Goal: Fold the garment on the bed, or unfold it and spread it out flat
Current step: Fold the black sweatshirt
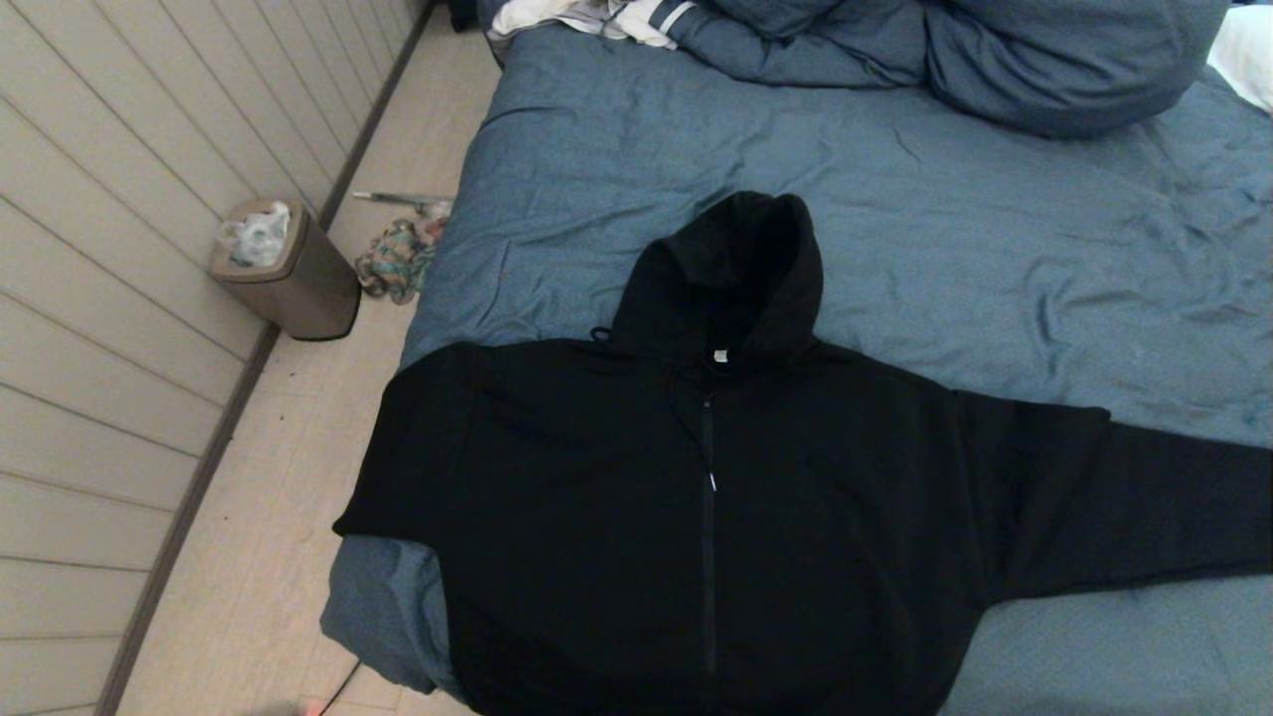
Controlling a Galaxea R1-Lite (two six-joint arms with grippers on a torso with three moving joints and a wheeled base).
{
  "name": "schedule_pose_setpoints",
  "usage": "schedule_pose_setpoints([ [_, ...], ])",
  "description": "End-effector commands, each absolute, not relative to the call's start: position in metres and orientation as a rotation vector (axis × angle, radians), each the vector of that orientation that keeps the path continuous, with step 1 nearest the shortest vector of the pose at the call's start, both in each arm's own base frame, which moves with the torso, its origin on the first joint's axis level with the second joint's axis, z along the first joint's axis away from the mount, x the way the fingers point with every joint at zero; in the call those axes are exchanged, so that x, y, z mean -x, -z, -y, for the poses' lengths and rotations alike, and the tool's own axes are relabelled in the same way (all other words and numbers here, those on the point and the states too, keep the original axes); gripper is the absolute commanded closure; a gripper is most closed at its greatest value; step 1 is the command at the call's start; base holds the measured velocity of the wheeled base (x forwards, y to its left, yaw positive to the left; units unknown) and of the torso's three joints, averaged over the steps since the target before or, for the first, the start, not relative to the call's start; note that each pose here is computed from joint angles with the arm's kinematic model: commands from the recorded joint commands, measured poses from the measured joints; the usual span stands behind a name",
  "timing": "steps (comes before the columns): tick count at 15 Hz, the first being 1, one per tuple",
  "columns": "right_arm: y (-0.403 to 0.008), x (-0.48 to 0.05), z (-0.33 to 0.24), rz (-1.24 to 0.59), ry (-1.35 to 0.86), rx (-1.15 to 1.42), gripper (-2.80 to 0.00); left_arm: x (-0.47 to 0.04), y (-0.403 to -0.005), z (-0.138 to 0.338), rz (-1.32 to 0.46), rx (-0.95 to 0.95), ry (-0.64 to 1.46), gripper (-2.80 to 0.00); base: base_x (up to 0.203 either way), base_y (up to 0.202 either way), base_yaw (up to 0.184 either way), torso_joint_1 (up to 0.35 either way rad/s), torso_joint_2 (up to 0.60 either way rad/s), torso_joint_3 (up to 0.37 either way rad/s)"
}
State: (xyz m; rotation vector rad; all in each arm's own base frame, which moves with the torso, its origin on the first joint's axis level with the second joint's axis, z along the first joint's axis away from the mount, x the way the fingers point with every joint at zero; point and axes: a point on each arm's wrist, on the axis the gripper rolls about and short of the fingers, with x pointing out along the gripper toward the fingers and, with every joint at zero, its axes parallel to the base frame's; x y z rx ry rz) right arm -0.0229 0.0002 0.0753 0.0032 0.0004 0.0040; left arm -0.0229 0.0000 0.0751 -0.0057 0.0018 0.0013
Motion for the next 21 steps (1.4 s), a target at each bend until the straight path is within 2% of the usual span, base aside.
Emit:
schedule_pose_setpoints([
  [1, -0.0746, 0.0235, -0.0002, 0.008, -0.005, -0.003, 0.0, 0.0228, -0.075, 0.0, -0.005, 0.006, -0.002, 0.0, 0.0, 0.0, 0.0, 0.0, 0.0, 0.0],
  [13, -0.0746, 0.0235, -0.0002, 0.008, -0.005, -0.003, 0.0, 0.0228, -0.0734, 0.0001, -0.021, -0.047, 0.0, 0.0, 0.0, 0.0, 0.0, 0.0, 0.0, 0.0],
  [21, -0.0747, 0.0234, -0.0002, 0.006, -0.002, -0.009, 0.0, 0.0226, -0.0731, 0.0001, -0.019, -0.017, 0.0, 0.0, 0.0, 0.0, 0.0, 0.0, 0.0, 0.0],
])
